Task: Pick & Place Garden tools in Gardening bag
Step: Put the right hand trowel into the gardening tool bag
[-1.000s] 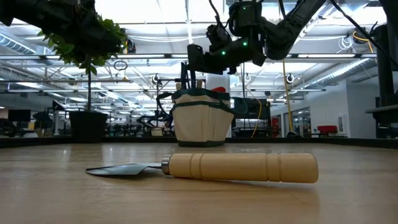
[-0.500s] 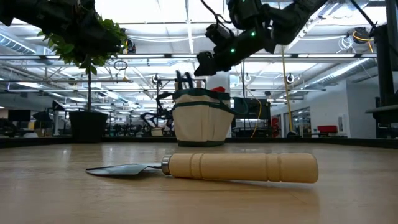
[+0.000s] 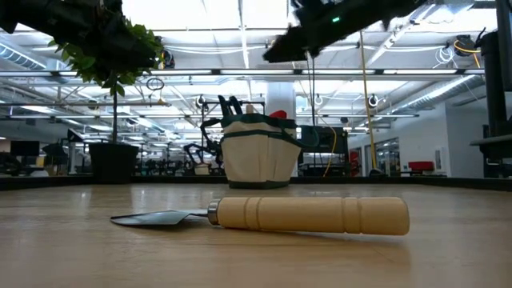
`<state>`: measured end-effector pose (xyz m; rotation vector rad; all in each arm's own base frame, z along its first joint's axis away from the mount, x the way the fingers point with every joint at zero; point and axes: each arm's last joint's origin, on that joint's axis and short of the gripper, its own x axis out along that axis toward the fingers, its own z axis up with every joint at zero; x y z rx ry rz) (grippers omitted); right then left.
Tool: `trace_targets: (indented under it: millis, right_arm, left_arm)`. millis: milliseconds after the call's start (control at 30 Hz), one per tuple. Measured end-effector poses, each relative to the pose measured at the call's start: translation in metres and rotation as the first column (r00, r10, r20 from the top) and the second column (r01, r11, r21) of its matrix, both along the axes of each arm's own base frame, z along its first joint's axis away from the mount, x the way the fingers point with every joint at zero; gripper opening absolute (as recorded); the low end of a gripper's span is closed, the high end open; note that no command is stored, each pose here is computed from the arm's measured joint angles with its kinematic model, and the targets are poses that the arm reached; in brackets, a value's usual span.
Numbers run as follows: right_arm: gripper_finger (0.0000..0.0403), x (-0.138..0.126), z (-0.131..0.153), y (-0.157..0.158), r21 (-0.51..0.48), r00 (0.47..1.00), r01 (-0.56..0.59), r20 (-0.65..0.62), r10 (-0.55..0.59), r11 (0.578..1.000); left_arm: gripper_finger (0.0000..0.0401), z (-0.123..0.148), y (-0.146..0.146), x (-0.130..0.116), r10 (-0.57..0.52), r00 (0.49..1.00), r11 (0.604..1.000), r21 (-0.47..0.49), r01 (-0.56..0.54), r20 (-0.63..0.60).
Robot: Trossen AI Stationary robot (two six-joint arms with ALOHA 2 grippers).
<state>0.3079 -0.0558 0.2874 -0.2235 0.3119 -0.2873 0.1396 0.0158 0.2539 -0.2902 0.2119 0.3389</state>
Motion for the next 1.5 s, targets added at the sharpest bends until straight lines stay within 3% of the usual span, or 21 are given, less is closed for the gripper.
trace_targets:
  millis: [200, 433, 833, 1100, 1333, 1500]
  right_arm:
    - [0.0208, -0.039, -0.002, 0.023, 0.144, 0.943, -0.187, -0.250, 0.218, 0.972]
    - [0.0208, -0.065, -0.001, 0.058, 0.211, 0.852, -0.305, -0.376, 0.365, 0.929]
    - [0.0208, -0.103, -0.013, 0.143, 0.321, 0.582, -0.529, -0.536, 0.611, 0.786]
    - [0.0208, -0.122, -0.028, 0.189, 0.391, 0.429, -0.576, -0.604, 0.672, 0.718]
    - [0.0208, -0.132, -0.040, 0.219, 0.439, 0.365, -0.569, -0.623, 0.692, 0.696]
    - [0.0208, -0.135, -0.052, 0.234, 0.458, 0.328, -0.546, -0.653, 0.682, 0.701]
  left_arm:
    - [0.0118, 0.000, 0.000, 0.000, 0.000, 1.000, 1.000, -0.001, 0.000, 0.001]
    - [0.0118, 0.000, 0.000, 0.000, 0.001, 1.000, 1.000, -0.001, -0.001, 0.000]
    - [0.0118, 0.000, 0.000, 0.000, 0.000, 1.000, 1.000, -0.002, 0.000, 0.001]
    - [0.0118, 0.000, 0.000, 0.000, -0.001, 1.000, 1.000, -0.002, 0.001, 0.000]
    - [0.0118, 0.000, 0.000, 0.000, -0.003, 1.000, 1.000, -0.002, 0.003, 0.000]
    - [0.0118, 0.000, 0.000, 0.000, -0.004, 1.000, 1.000, -0.002, 0.004, 0.000]
